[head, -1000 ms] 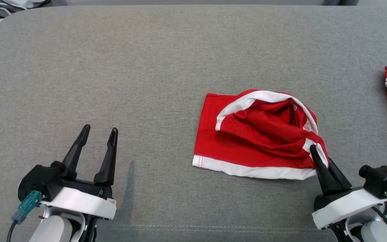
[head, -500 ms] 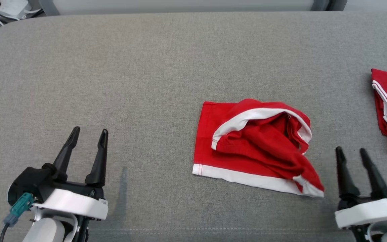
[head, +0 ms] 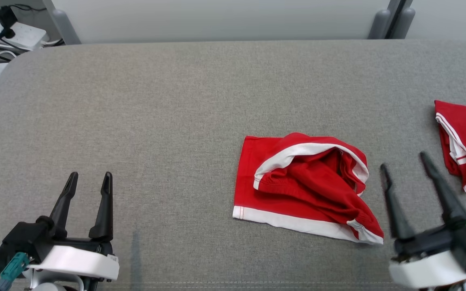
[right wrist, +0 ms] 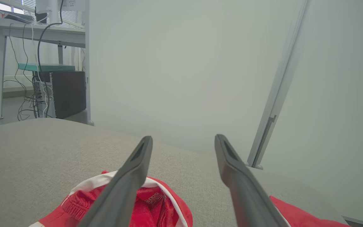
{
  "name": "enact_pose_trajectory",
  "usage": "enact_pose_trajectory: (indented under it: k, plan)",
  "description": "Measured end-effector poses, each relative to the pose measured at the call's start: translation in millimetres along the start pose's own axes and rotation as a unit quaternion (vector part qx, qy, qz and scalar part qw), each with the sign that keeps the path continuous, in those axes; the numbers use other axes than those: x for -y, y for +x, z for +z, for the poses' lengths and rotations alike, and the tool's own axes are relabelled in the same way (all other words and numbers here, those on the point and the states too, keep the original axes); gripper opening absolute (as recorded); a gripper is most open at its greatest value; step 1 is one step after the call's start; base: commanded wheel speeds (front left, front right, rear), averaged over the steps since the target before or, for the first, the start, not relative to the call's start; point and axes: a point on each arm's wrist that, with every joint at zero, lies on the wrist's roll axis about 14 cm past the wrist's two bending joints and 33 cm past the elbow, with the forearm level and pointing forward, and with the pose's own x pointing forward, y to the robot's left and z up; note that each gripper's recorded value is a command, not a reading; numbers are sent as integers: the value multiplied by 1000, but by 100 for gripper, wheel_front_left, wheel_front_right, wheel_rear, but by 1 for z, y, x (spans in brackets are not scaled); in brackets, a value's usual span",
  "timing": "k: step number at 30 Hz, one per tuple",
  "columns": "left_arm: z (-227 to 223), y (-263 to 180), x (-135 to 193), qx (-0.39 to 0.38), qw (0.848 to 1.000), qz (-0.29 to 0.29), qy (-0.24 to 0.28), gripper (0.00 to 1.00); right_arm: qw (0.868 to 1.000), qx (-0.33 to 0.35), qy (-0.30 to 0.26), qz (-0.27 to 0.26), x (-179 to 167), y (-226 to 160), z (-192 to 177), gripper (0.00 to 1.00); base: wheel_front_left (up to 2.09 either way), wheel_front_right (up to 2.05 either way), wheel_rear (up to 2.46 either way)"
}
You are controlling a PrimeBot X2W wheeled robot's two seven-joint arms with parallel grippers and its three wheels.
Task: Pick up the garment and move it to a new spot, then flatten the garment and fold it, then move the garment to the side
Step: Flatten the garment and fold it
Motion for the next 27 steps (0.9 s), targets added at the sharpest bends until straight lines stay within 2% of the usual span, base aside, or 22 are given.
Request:
enact_pose_trajectory:
  k: [6, 11, 27]
  plan:
    - [5, -16, -12, 4, 1000, 22, 2, 100, 998, -37, 2, 44, -33, -19, -18, 100, 0, 0, 0]
    - [5, -24, -21, 0, 999, 33, 13, 100, 996, -67, 11, 56, -47, -36, -33, 100, 0, 0, 0]
    - [7, -25, -22, 1, 999, 39, 10, 100, 996, -75, 20, 53, -49, -36, -38, 100, 0, 0, 0]
